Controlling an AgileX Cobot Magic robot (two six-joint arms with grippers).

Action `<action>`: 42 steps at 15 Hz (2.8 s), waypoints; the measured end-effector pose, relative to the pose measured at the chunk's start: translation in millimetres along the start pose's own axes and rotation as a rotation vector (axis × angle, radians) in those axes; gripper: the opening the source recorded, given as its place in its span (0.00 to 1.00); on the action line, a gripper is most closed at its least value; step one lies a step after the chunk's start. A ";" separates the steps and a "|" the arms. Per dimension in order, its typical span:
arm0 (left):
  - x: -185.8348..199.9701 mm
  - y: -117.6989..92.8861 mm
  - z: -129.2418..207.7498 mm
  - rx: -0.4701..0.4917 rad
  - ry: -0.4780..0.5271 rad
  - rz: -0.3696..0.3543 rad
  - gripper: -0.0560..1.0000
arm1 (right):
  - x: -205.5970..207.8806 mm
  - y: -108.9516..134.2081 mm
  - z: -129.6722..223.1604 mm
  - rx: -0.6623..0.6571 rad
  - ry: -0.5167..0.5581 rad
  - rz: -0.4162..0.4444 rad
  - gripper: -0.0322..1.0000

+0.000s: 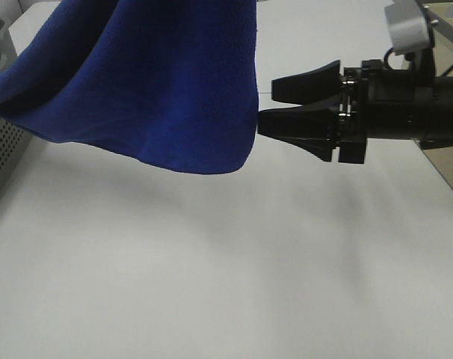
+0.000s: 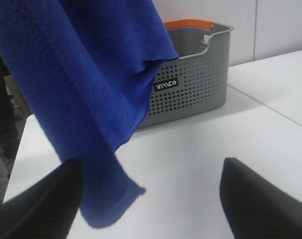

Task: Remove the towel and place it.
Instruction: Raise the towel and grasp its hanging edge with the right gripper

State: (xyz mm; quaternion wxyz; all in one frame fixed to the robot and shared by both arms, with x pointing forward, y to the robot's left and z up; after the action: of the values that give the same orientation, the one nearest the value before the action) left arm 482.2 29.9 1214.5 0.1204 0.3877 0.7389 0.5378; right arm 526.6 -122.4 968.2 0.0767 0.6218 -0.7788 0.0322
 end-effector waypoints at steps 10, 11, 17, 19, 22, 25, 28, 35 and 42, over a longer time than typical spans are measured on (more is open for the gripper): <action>0.0 0.0 0.0 0.000 0.000 0.000 0.06 | -24.8 51.6 7.7 -0.069 0.128 -0.320 0.76; 0.0 0.0 0.0 0.000 0.000 0.000 0.06 | -24.7 52.0 7.0 -0.075 0.124 -0.322 0.76; -0.4 -0.4 0.2 0.016 0.001 0.002 0.06 | -25.3 50.6 5.3 -0.082 0.114 -0.313 0.76; -0.4 -0.4 0.2 0.016 0.001 0.002 0.06 | -25.4 50.6 5.1 -0.083 0.113 -0.313 0.76; -0.4 -0.4 0.2 0.017 0.001 0.002 0.06 | -25.4 50.6 4.9 -0.086 0.112 -0.313 0.76; -0.4 -0.4 0.2 0.019 0.001 0.002 0.06 | -25.4 50.4 4.7 -0.101 0.113 -0.311 0.76; -0.4 -0.5 0.3 0.019 0.001 0.003 0.06 | -25.4 50.5 4.6 -0.136 0.118 -0.310 0.76; -0.4 -0.5 0.3 0.057 0.002 0.003 0.06 | -27.6 44.7 -2.4 -0.158 0.071 -0.273 0.66; -0.4 -0.6 0.3 0.057 0.002 0.003 0.06 | -27.7 44.6 -2.8 -0.196 0.073 -0.270 0.05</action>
State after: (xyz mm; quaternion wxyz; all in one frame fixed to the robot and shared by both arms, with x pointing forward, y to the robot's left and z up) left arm 482.4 29.7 1213.7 0.1076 0.3916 0.7534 0.5172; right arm 489.4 -85.3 968.5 0.1689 0.7088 -0.6841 -0.0319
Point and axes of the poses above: a point on each arm's last joint axis where the gripper is mounted, x pointing back along that axis away from the gripper, y along the wrist's bending axis when the last joint is at zero, z = x × y, the point moved 6 cm from there along -x, pointing out along that axis toward the gripper, and after that the axes turned 4 degrees about x, right-handed, at the moved point
